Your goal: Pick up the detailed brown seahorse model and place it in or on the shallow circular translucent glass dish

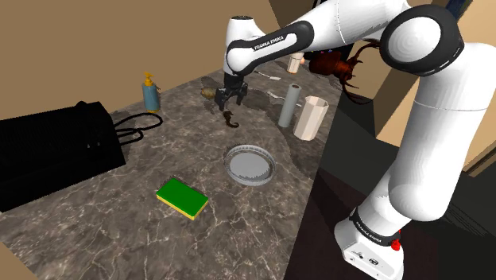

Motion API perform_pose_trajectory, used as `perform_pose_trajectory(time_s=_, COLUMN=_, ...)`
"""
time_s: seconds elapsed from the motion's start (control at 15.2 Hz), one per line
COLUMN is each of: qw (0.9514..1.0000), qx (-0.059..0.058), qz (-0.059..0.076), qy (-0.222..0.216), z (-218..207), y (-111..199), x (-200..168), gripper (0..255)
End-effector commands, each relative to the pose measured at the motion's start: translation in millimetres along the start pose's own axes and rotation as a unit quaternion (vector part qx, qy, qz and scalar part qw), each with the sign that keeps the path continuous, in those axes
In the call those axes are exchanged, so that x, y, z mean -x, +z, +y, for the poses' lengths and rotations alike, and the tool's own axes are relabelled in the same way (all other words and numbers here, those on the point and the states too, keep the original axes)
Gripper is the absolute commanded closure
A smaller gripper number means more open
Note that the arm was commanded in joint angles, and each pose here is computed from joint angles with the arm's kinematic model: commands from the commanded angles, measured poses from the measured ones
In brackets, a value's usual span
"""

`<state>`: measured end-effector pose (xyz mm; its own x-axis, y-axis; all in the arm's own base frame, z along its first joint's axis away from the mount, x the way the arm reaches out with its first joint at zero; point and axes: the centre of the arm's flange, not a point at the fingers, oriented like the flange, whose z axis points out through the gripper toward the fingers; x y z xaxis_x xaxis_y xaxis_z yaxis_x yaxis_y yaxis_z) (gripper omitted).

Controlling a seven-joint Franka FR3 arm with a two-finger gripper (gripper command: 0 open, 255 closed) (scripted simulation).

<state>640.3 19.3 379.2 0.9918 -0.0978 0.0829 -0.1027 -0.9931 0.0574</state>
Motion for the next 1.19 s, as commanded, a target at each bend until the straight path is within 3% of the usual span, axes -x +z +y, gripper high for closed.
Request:
perform_pose_trajectory(time_s=0.0, qw=1.0000, qx=0.000, qz=0.000, qy=0.000, z=0.0, y=0.1, x=-0.1, gripper=0)
perform_pose_trajectory(time_s=0.13, qw=1.0000, qx=0.000, qz=0.000, qy=0.000, z=0.0, y=0.1, x=0.0, gripper=0)
perform_pose_trajectory(time_s=0.2, qw=1.0000, qx=0.000, qz=0.000, qy=0.000, z=0.0, y=0.1, x=0.0, gripper=255)
perform_pose_trajectory(time_s=0.79, qw=1.0000, qx=0.000, qz=0.000, qy=0.000, z=0.0, y=0.1, x=0.0, gripper=255)
perform_pose_trajectory(time_s=0.86, qw=1.0000, qx=0.000, qz=0.000, qy=0.000, z=0.0, y=0.1, x=0.0, gripper=0)
perform_pose_trajectory(time_s=1.12, qw=0.9991, qx=-0.001, qz=0.034, qy=-0.025, z=29.8, y=37.2, x=-13.7, gripper=0)
